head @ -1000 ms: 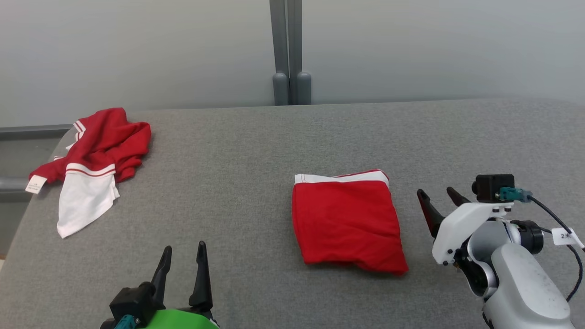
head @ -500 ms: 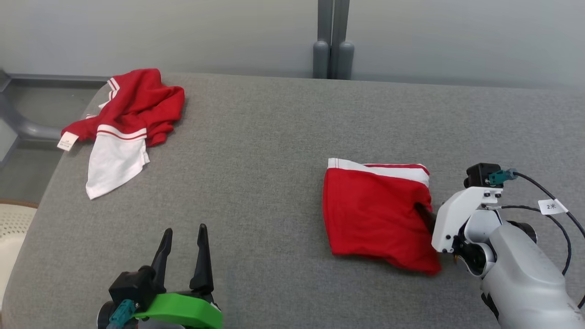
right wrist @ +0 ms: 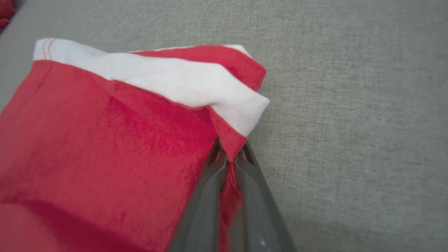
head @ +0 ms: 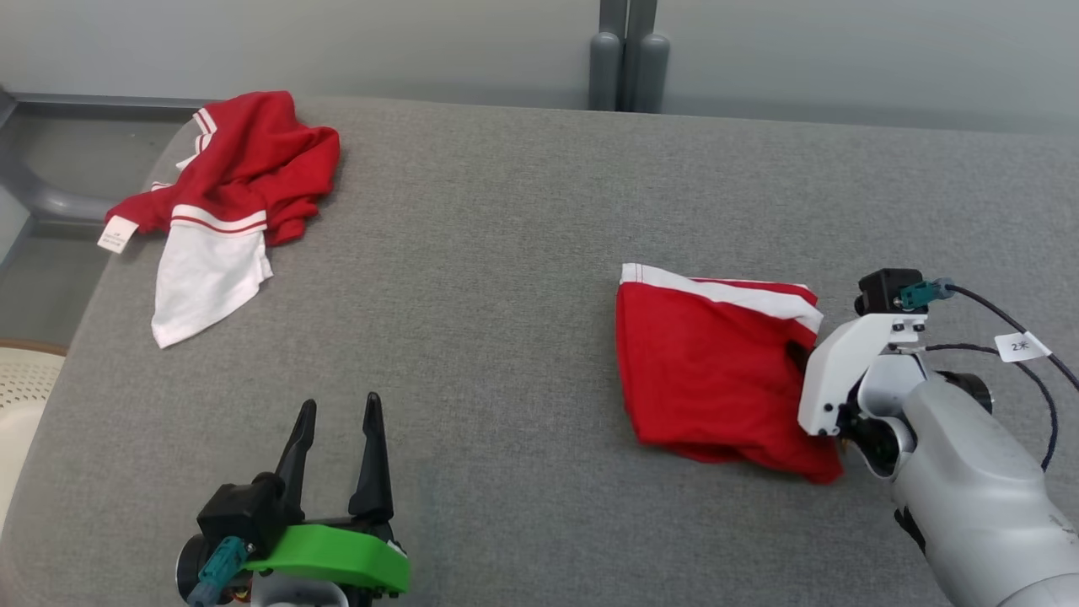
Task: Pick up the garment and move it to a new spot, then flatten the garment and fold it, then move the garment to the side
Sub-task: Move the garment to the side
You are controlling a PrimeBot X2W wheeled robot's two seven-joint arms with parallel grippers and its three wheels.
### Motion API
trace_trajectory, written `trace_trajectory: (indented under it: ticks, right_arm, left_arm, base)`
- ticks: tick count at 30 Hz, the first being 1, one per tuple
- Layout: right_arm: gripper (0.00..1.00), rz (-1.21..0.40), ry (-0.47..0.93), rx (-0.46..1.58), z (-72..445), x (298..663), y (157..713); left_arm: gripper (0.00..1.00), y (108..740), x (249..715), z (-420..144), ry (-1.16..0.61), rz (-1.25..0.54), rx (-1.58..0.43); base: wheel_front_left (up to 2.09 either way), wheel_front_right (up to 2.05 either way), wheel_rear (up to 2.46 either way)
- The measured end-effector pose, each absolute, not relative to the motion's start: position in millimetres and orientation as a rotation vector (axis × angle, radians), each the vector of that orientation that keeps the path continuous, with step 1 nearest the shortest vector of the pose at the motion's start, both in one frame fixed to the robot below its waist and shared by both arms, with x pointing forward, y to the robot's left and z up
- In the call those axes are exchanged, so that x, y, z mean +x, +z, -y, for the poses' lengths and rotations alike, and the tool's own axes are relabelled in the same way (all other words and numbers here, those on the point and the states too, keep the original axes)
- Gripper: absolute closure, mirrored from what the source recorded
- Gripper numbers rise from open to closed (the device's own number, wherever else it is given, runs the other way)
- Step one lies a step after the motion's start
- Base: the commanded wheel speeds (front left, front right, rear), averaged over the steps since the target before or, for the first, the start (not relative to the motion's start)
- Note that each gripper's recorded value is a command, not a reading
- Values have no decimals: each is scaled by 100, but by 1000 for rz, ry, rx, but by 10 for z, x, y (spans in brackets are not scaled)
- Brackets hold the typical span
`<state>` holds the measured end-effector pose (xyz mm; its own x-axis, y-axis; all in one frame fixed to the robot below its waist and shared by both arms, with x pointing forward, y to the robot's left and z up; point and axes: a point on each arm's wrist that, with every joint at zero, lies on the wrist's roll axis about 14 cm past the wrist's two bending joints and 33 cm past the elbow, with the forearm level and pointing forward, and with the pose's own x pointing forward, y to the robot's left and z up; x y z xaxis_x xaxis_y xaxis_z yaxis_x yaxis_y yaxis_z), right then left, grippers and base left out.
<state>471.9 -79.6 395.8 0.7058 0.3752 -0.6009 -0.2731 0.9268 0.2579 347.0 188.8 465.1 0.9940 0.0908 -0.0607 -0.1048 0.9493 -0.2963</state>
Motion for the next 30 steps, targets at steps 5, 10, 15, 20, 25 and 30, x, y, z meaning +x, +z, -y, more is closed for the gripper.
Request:
trace_trajectory:
  ticks: [5,10,15,20,25,30]
  right_arm:
    - [100,-634,297,130,1150,4836,4072]
    - [100,-579,205,115,1615,4889,4181]
    - [100,-529,100,120,2089,4868,4296]
    - [100,-483,-2,151,2489,4770,4372]
    - [100,-446,-108,166,2875,4599,4397]
    - [100,-413,-179,158,3124,4486,4423]
  left_arm:
    - [0,4716,3624,-1712,32,-31,-300]
    - [0,4760,3798,-1443,-61,-23,-296]
    - [0,4782,3985,-1101,-173,-20,-286]
    - [0,4751,4151,-736,-287,-29,-279]
    - [0,4691,4288,-317,-411,-43,-274]
    - [0,4616,4360,29,-508,-62,-287]
  base:
    - [0,0,0]
    - [0,0,0]
    - [0,0,0]
    - [0,0,0]
    - [0,0,0]
    - [0,0,0]
